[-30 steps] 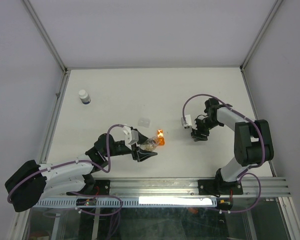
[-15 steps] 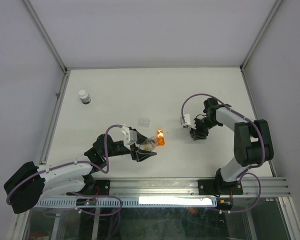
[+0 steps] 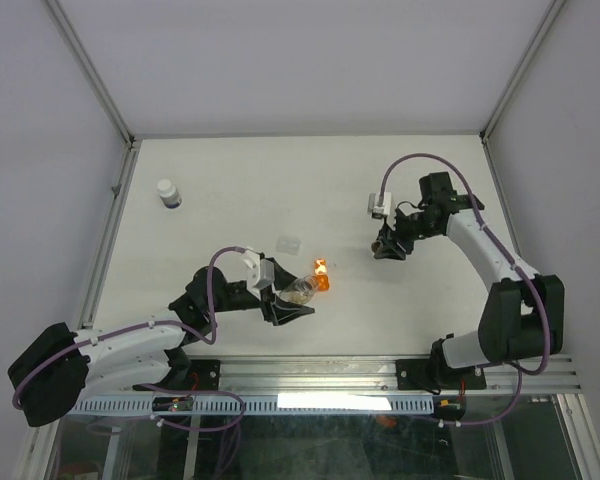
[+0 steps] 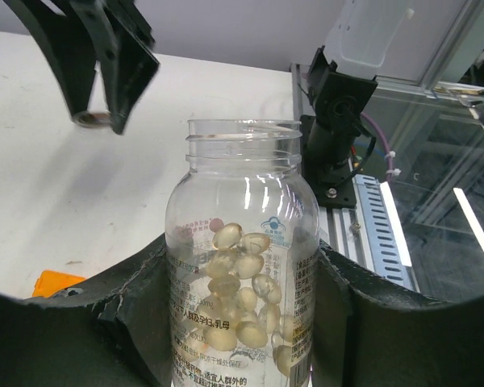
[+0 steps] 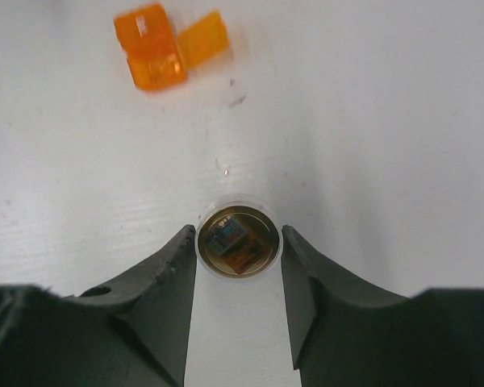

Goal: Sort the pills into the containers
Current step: Screw the lid of the pill bottle onto the pill bottle.

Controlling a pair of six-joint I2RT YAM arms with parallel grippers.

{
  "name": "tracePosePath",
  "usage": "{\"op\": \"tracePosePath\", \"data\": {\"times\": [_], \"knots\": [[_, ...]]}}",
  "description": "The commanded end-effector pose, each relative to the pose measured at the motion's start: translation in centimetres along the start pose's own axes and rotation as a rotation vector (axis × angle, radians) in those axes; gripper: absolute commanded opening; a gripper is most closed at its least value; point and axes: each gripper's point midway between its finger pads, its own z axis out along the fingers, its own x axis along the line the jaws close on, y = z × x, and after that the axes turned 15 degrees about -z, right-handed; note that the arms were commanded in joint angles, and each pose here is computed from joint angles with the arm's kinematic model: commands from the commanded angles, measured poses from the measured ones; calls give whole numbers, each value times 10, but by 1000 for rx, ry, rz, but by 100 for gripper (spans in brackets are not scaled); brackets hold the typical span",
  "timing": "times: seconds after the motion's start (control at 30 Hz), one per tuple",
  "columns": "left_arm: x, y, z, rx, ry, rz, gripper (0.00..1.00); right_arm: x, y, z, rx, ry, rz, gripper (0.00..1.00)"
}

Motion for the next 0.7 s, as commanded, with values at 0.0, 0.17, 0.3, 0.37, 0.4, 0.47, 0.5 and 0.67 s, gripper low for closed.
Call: {"op": "tracePosePath", "data": {"times": [0.0, 0.17, 0.3, 0.37, 0.4, 0.47, 0.5, 0.67], "knots": [[-23, 41, 12, -75, -118, 42, 0, -6, 102, -47, -284, -70, 72, 13], [-27, 52, 24, -64, -159, 30, 0, 7, 166, -88, -463, -73, 32, 13], [-27, 57, 35, -49, -175, 35, 0, 25, 203, -108, -586, -17, -5, 13], [-28, 59, 40, -40, -182, 40, 0, 35, 215, -114, -623, 12, -28, 13], [-29, 60, 43, -36, -185, 45, 0, 39, 219, -115, -634, 25, -32, 13], [-30, 63, 49, -30, -190, 52, 0, 44, 224, -116, -646, 43, -41, 13], [-30, 64, 51, -28, -191, 54, 0, 47, 226, -116, -648, 49, -47, 13], [-27, 65, 62, -14, -181, 40, 0, 59, 233, -113, -643, 84, -78, 14]]}}
